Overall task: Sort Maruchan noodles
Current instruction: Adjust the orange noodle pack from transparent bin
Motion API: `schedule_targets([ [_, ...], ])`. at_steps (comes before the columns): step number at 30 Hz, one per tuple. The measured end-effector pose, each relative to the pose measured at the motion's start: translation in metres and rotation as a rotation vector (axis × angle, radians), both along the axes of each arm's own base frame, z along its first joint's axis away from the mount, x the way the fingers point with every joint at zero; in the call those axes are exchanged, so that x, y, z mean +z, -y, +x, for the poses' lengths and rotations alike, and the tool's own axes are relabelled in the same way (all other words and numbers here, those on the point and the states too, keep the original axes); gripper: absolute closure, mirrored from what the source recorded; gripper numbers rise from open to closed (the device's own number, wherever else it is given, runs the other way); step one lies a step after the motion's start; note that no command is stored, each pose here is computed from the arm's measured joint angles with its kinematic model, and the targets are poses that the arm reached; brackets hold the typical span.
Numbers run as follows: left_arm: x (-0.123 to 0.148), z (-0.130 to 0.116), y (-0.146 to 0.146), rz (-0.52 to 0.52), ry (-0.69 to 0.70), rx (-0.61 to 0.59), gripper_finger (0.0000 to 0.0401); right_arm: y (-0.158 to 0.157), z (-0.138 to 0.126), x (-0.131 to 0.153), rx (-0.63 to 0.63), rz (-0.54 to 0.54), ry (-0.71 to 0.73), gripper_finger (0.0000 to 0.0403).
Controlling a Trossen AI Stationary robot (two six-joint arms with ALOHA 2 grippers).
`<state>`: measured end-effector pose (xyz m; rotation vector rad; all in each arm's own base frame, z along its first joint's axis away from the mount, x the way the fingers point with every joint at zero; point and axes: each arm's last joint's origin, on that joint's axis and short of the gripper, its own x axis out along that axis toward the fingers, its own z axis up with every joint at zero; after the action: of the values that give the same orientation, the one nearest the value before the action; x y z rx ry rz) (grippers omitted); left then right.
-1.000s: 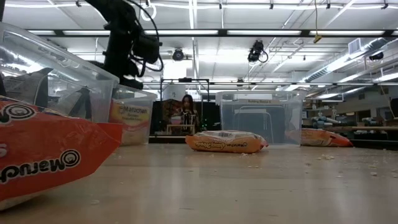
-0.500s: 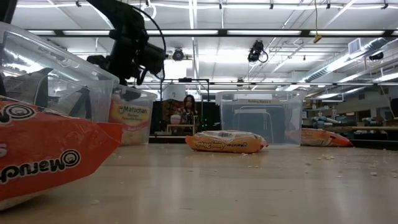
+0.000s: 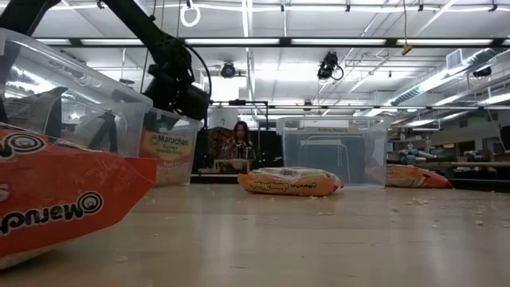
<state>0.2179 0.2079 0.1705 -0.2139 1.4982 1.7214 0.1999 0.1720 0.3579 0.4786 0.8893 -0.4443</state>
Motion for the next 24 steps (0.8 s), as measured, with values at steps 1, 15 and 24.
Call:
schedule_targets([
  [1,0.000,-0.004,-0.004,-0.019,-0.004,0.008,0.0372,-0.001,-0.001,0.000,0.000,0.008,0.001,0.0119],
  [15,0.007,-0.019,-0.009,-0.230,0.110,0.057,0.0305,-0.009,-0.007,0.000,-0.023,0.051,0.017,0.0119],
  [24,0.041,-0.031,-0.002,-0.289,0.313,0.043,0.0234,-0.008,-0.007,0.001,-0.016,0.013,0.038,0.0119],
])
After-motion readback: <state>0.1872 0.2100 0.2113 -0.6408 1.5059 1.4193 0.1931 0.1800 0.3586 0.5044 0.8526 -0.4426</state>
